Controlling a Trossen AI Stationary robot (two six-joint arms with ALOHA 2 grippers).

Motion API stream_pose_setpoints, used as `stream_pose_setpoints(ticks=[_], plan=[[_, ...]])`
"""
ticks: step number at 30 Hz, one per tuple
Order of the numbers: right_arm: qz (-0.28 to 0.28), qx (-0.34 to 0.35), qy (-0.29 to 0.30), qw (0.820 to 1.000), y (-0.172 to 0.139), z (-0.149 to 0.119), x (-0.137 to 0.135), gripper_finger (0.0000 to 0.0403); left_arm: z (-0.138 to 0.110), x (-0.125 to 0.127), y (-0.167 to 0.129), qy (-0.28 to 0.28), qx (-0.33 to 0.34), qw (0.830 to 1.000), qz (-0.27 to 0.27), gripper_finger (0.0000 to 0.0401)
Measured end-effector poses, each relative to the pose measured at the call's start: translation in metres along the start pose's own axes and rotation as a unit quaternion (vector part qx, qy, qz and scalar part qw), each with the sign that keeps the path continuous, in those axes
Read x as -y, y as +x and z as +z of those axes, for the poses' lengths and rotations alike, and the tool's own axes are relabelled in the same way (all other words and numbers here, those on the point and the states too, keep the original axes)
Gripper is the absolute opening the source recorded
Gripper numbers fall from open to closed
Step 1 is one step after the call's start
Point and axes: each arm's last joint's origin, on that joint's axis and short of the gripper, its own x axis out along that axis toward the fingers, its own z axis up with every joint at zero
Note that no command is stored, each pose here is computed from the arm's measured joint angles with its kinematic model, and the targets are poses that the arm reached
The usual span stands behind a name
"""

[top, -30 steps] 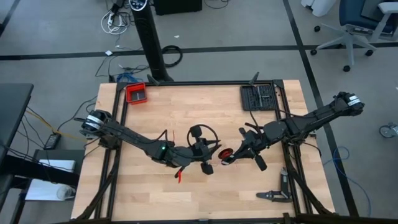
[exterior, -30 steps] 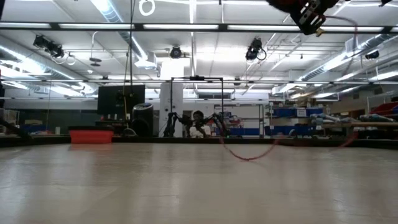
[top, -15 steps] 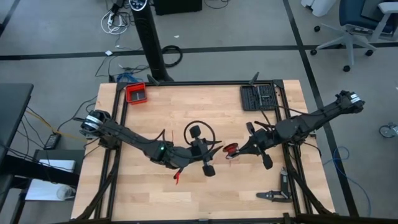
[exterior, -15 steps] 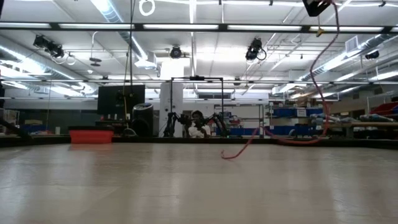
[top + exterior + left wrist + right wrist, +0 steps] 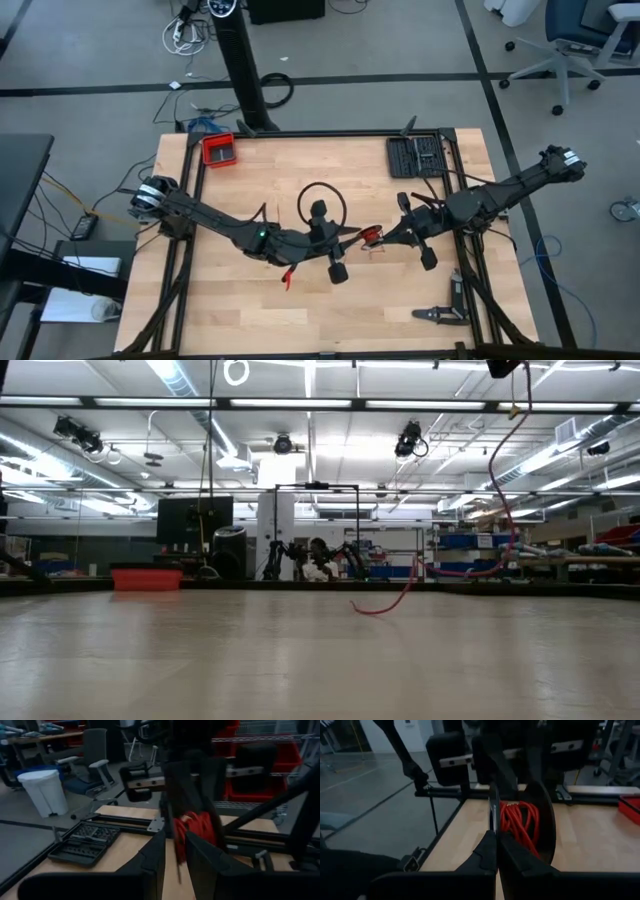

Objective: Coil cords
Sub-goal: Coil the red wire onto the spool

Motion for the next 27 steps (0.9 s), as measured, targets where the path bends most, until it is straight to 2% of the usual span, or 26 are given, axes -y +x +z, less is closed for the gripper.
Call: stream_pose_setpoints(ticks=[9,11,14,17,23,27], plan=[[0.005,0.033,-0.021,0.999,0.002,0.006,-0.001,0.0001,0.0,-0.002,0.002,-0.011,0.001,1.0,0.001,0.0076],[0.006,0.04,-0.027,0.999,0.006,0.006,-0.002,0.0003,0.001,-0.003,0.002,-0.011,0.001,1.0,0.003,0.0063],[0.01,0.044,-0.034,0.998,0.012,0.005,-0.005,0.0011,-0.001,-0.003,0.004,0.004,-0.001,1.0,0.004,0.0018],[0.012,0.043,-0.036,0.998,0.013,0.004,-0.006,0.0025,-0.002,-0.002,0.004,0.016,-0.003,1.0,0.003,0.0006],[0.004,0.097,-0.023,0.995,-0.007,0.019,-0.008,0.0043,-0.004,-0.001,0.005,0.032,0.0,0.999,0.007,0.0002],[0.001,0.102,-0.033,0.994,-0.014,0.021,-0.012,0.0041,-0.003,-0.001,0.006,0.032,0.007,0.999,0.01,0.0001]])
